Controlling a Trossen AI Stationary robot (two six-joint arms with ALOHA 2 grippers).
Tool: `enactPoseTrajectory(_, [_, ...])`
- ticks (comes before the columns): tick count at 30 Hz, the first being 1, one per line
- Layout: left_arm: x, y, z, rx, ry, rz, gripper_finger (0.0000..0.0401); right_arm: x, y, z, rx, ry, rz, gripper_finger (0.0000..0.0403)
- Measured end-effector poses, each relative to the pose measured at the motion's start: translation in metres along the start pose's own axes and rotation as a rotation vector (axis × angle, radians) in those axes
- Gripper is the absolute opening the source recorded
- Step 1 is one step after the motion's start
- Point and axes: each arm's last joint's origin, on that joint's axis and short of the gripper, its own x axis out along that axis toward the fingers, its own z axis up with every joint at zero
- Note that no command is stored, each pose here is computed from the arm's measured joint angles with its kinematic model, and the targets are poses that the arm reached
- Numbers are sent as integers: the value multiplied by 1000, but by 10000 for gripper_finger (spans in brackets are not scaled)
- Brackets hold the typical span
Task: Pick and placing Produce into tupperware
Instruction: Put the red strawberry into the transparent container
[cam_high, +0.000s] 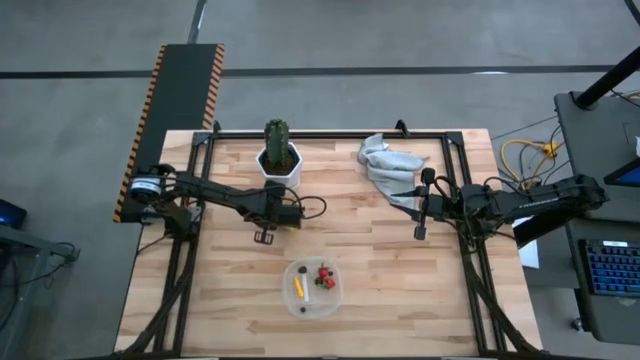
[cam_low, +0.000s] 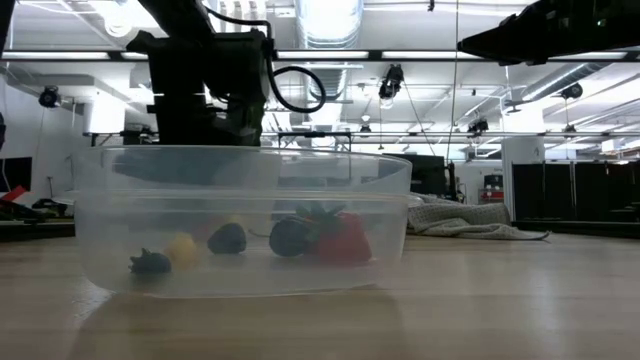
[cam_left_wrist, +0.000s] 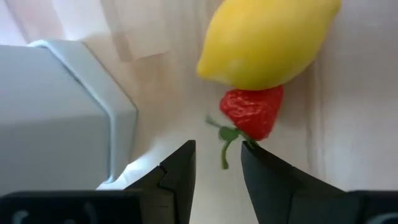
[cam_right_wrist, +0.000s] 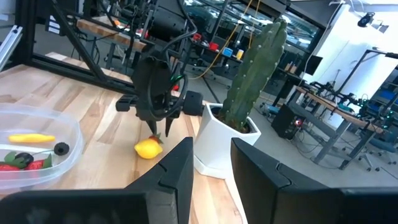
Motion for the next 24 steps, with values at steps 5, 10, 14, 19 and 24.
enactPoseTrajectory(5, [5, -2, 1, 7, 12, -28, 114, 0, 0, 0, -1, 0, 0, 100])
enactPoseTrajectory(10, [14, -5, 3, 17, 45, -34, 114, 0, 0, 0, -2, 0, 0, 100])
enactPoseTrajectory(14, [20, -7, 4, 25, 68, -39, 113, 0, 0, 0, -2, 0, 0, 100])
enactPoseTrajectory(19, [21, -7, 4, 26, 72, -40, 88, 0, 0, 0, -2, 0, 0, 100])
enactPoseTrajectory(24, [13, -4, 4, 15, 43, -34, 38, 0, 0, 0, -2, 0, 0, 100])
